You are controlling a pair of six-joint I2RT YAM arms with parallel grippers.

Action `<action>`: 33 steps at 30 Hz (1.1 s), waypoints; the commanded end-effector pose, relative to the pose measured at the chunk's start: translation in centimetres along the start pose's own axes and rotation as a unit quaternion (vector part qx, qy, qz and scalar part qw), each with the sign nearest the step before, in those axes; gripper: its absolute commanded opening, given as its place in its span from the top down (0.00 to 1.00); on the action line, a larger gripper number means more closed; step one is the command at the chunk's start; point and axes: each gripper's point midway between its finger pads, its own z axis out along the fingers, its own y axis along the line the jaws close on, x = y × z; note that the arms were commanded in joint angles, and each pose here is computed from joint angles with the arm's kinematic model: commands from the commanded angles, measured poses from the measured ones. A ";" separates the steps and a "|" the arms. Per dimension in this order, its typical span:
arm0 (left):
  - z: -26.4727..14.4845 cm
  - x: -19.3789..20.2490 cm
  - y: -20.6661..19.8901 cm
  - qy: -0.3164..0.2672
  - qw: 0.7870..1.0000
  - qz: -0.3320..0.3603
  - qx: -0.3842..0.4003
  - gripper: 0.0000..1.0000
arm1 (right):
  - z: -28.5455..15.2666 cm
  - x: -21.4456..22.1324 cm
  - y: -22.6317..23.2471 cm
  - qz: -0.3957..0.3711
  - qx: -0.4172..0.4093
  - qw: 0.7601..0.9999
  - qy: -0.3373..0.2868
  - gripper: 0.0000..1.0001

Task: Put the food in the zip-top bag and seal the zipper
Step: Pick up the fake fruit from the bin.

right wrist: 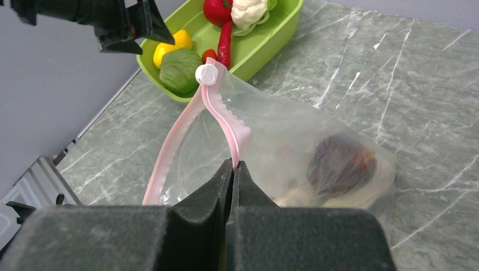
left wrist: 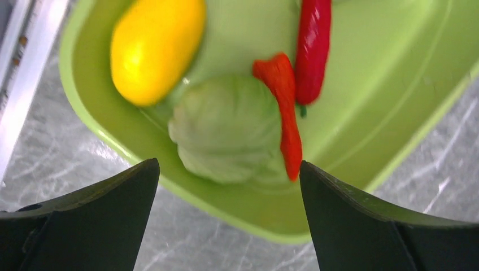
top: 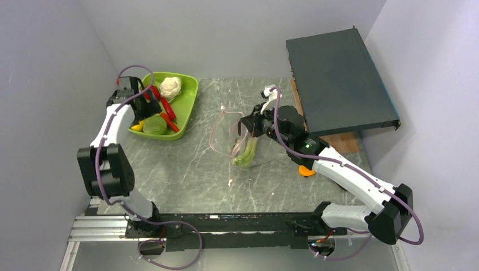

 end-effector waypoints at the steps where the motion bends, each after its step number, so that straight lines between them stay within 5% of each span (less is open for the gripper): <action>1: 1.9 -5.4 1.2 -0.042 0.999 -0.022 -0.017 0.02 | 0.1 -2.7 0.7 -0.004 -0.017 0.999 -0.046 1.00; 5: 5.0 -7.8 2.1 -0.050 0.997 0.044 -0.039 0.05 | 0.0 -2.5 0.6 -0.004 -0.019 0.999 -0.047 1.00; 13: 10.5 -7.1 4.8 0.043 0.979 0.170 -0.102 0.17 | 0.1 -2.2 0.4 -0.007 -0.015 0.999 -0.047 1.00; 18: 12.6 -4.6 4.6 0.096 0.976 0.176 -0.083 0.24 | 0.2 -2.1 0.4 -0.007 -0.015 0.999 -0.045 1.00; 28: 14.8 -1.0 5.9 0.160 0.967 0.171 -0.098 0.22 | 0.6 -2.0 0.5 -0.004 -0.020 0.999 -0.043 1.00; 31: 14.4 -1.2 4.9 0.158 0.971 0.159 -0.076 0.37 | 0.5 -2.0 0.5 -0.004 -0.019 0.999 -0.042 1.00; 33: 13.6 -2.1 4.3 0.142 0.975 0.155 -0.070 0.57 | 0.5 -2.0 0.4 -0.004 -0.017 0.999 -0.043 1.00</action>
